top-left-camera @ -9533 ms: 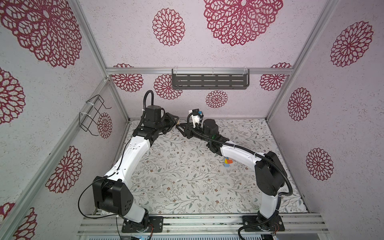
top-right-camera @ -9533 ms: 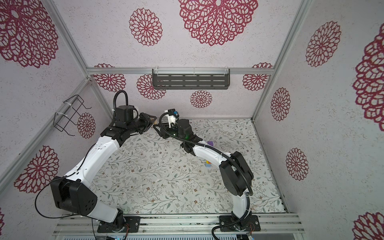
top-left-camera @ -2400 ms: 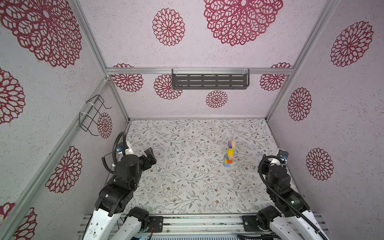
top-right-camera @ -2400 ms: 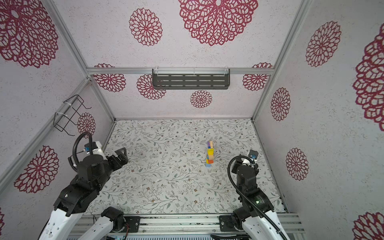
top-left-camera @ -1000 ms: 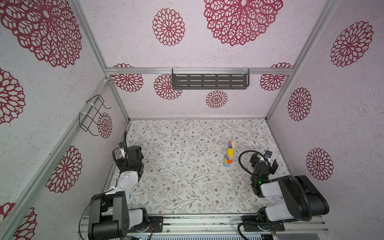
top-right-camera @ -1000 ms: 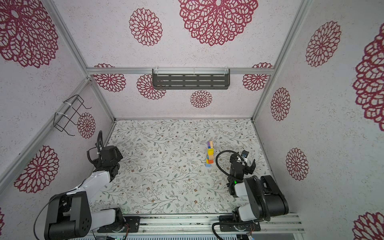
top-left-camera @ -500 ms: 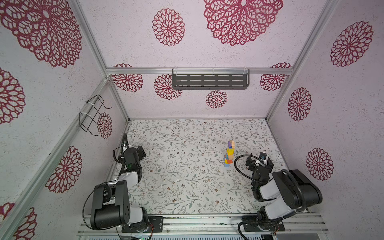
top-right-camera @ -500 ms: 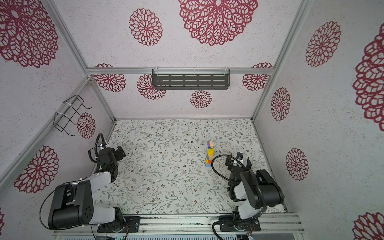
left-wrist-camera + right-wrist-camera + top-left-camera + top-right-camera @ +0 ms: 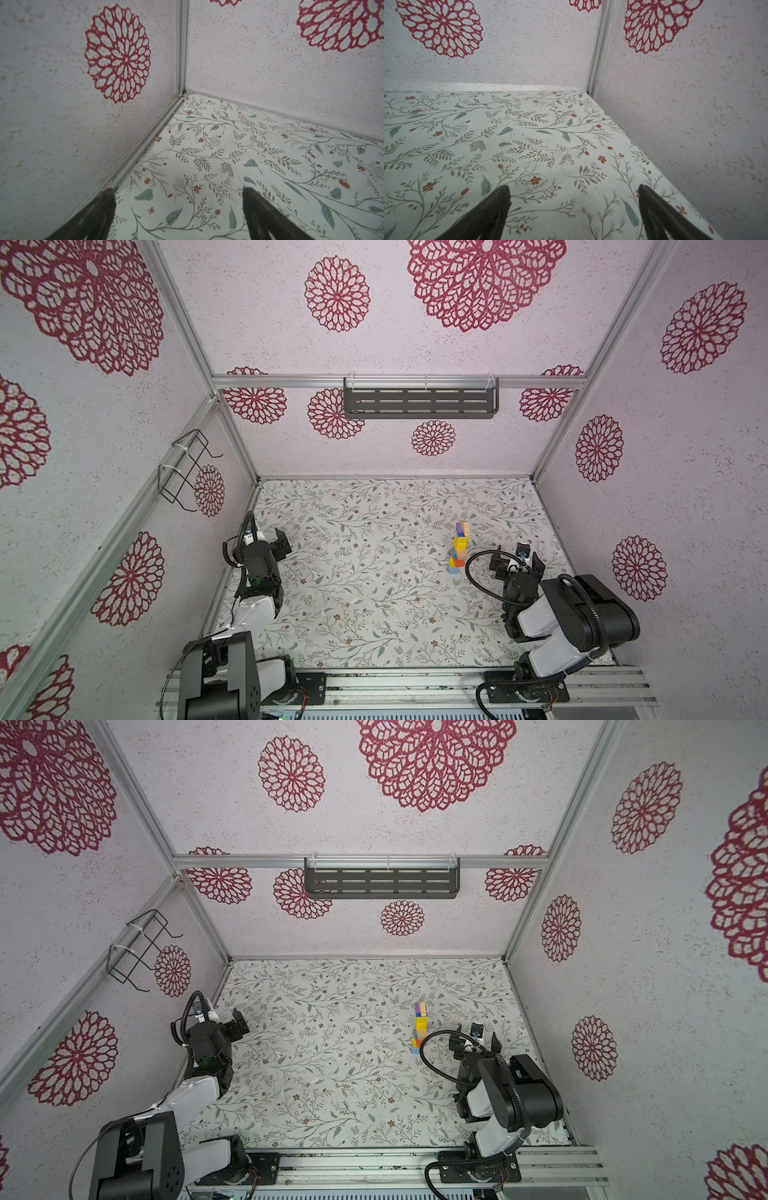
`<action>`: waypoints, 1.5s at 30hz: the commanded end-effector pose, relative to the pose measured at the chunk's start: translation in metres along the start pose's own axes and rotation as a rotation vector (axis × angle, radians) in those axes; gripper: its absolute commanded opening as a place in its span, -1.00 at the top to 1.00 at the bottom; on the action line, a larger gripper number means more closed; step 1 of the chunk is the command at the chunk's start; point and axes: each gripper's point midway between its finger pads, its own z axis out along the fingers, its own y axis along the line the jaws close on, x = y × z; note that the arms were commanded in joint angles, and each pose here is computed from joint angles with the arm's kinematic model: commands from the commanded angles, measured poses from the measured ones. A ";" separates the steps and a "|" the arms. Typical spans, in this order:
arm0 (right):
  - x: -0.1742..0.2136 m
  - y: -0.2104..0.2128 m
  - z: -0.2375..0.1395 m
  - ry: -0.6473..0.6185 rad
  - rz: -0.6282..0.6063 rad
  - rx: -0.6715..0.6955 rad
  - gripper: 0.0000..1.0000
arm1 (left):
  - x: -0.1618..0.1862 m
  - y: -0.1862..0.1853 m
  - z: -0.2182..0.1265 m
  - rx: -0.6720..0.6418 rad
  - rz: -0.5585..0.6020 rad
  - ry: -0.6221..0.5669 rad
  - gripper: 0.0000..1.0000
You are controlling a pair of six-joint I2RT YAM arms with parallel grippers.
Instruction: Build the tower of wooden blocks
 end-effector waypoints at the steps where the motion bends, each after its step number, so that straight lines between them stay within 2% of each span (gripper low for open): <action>1: -0.019 0.001 0.002 -0.060 0.024 0.004 -0.98 | -0.003 -0.005 0.005 0.026 -0.018 -0.011 -0.95; 3: -0.018 0.001 0.003 -0.057 0.026 0.005 -0.98 | 0.002 -0.013 0.015 0.052 -0.081 0.014 -0.95; 5: -0.018 0.001 0.003 -0.058 0.025 0.005 -0.98 | 0.013 -0.030 0.021 0.091 -0.041 0.032 -0.95; 6: -0.019 0.001 0.003 -0.059 0.025 0.005 -0.98 | 0.013 -0.035 0.025 0.074 0.006 0.022 -0.95; 8: -0.019 0.001 0.003 -0.060 0.025 0.005 -0.98 | 0.018 -0.040 0.029 0.061 0.032 0.079 -0.95; 11: -0.018 0.001 0.003 -0.057 0.024 0.005 -0.98 | 0.014 -0.042 0.024 0.100 0.029 0.002 -0.95; 15: -0.018 0.001 0.003 -0.055 0.024 0.005 -0.98 | 0.030 -0.039 0.007 0.125 0.005 -0.110 -0.95; 17: -0.019 0.001 0.003 -0.056 0.026 0.005 -0.98 | 0.029 -0.045 0.011 0.137 0.034 -0.139 -0.95; 20: -0.018 0.002 0.005 -0.051 0.025 0.006 -0.98 | 0.035 -0.053 0.028 0.134 0.077 -0.008 -0.95; 21: -0.018 0.002 0.008 -0.041 0.025 0.010 -0.98 | 0.034 -0.050 0.033 0.154 0.047 0.005 -0.95; 26: -0.003 -0.003 0.036 0.089 0.085 -0.018 -0.98 | 0.035 -0.047 0.036 0.163 0.024 0.009 -0.95; 45: -0.006 -0.002 0.033 0.072 0.068 -0.015 -0.98 | 0.034 -0.047 0.035 0.164 0.023 0.004 -0.95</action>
